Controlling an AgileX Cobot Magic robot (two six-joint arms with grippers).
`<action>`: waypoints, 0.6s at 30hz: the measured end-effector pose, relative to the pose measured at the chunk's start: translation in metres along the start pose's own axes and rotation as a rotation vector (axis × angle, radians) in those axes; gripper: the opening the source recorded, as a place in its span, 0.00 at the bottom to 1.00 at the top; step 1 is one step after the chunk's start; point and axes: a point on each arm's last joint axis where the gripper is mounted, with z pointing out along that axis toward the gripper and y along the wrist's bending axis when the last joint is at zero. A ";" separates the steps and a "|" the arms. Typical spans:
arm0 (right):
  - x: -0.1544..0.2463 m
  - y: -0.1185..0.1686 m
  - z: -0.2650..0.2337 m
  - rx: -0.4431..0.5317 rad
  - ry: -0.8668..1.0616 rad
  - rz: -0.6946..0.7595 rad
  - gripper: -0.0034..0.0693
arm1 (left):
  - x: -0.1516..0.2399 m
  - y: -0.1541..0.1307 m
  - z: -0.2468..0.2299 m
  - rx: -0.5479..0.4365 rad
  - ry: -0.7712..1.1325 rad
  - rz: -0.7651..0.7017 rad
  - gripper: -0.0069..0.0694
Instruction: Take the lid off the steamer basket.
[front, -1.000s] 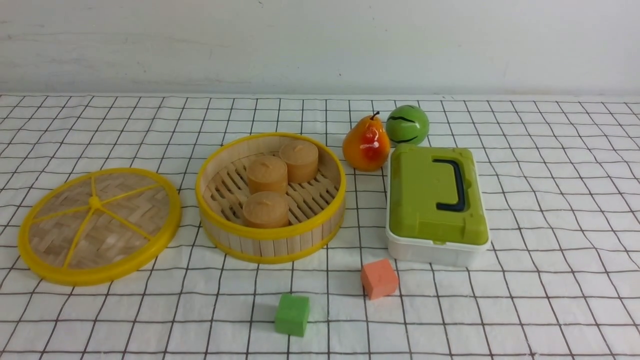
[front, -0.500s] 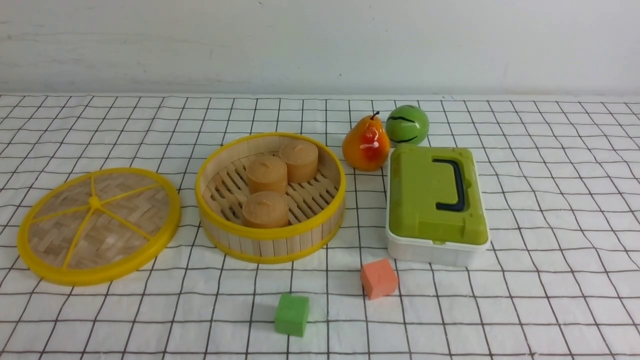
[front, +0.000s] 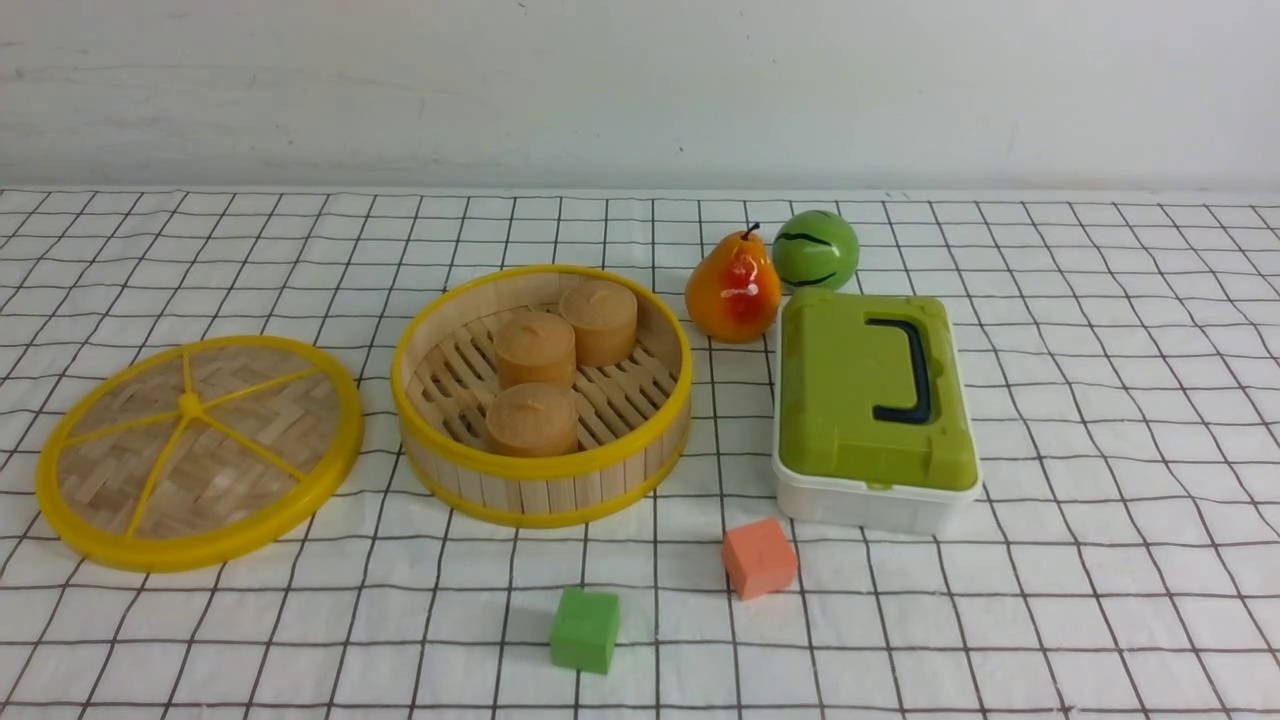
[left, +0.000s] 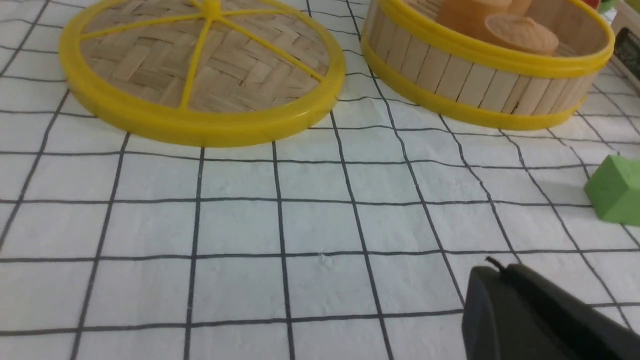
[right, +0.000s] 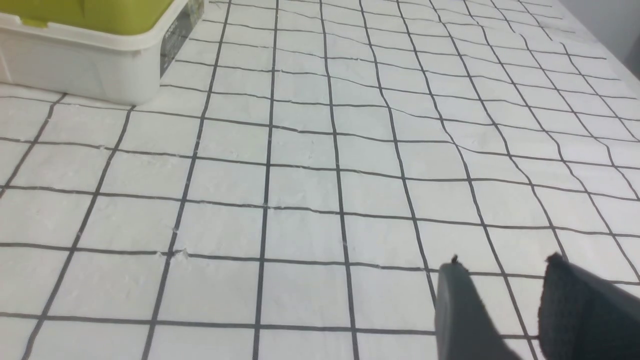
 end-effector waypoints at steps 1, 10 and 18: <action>0.000 0.000 0.000 0.000 0.000 0.000 0.38 | 0.000 0.001 0.000 -0.018 -0.002 0.003 0.07; 0.000 0.000 0.000 0.000 0.000 0.000 0.38 | 0.000 0.002 0.000 -0.039 -0.005 0.002 0.07; 0.000 0.000 0.000 0.000 0.000 0.000 0.38 | 0.000 0.002 0.000 -0.039 0.001 0.004 0.07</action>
